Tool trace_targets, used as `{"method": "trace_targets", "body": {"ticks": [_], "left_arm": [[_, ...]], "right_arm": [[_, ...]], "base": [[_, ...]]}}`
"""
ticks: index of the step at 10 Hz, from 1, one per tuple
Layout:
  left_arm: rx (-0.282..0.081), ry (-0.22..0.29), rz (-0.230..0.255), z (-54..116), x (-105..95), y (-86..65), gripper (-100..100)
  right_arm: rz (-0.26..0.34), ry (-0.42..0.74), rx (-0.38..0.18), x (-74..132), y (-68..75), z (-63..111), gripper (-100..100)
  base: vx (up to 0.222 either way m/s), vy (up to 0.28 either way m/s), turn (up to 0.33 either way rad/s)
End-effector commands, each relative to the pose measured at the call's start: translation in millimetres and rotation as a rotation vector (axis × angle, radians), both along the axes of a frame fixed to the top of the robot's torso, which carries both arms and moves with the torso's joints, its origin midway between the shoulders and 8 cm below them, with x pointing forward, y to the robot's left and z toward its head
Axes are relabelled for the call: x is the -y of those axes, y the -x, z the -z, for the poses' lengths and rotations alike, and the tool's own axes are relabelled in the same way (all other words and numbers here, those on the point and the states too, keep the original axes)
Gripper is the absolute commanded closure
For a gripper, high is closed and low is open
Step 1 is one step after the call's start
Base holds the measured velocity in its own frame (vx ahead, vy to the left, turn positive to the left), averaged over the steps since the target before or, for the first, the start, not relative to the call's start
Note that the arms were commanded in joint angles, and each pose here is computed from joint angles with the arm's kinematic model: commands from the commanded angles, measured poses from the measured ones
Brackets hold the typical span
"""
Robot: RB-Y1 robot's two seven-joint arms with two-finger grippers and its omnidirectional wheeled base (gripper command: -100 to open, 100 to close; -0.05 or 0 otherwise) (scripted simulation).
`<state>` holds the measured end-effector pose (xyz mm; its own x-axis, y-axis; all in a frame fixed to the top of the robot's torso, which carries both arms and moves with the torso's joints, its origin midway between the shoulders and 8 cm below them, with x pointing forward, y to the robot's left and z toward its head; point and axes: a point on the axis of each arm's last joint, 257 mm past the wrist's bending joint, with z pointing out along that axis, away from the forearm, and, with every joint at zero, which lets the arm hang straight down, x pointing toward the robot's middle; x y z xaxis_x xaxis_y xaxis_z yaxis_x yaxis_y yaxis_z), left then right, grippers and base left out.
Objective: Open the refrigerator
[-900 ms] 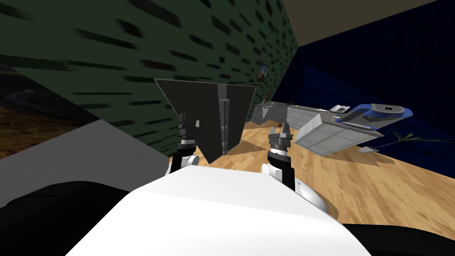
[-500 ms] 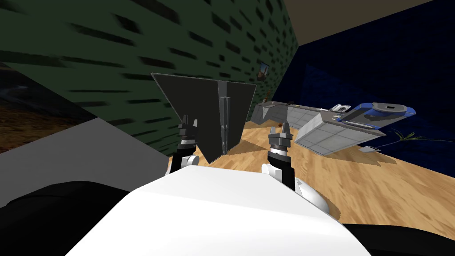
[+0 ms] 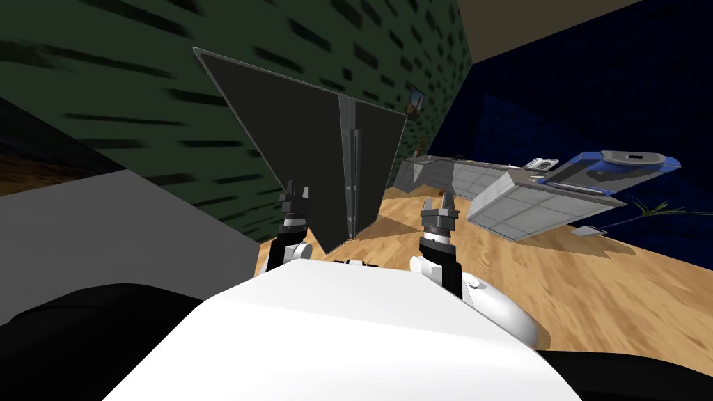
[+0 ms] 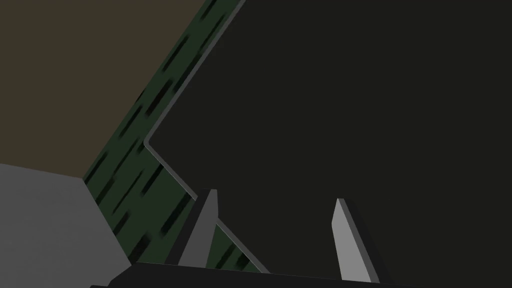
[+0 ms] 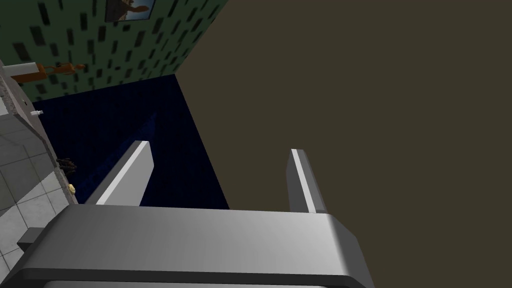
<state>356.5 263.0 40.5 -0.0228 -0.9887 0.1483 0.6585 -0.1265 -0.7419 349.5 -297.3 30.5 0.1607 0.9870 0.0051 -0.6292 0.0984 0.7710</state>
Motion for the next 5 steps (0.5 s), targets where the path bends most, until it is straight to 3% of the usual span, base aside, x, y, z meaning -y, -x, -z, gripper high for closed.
{"method": "trace_targets", "body": {"ticks": [1,5], "left_arm": [[-0.015,-0.022,0.032,-0.8,5.6,-3.1,-100],[-0.061,-0.009,0.093,0.4,13.6,-14.2,-100]], "right_arm": [[0.000,0.000,0.000,0.0,0.0,0.0,0],[0.000,0.000,-0.001,0.1,-0.1,0.3,0]], "base": [[0.032,-0.020,0.114],[0.054,-0.042,0.127]]}}
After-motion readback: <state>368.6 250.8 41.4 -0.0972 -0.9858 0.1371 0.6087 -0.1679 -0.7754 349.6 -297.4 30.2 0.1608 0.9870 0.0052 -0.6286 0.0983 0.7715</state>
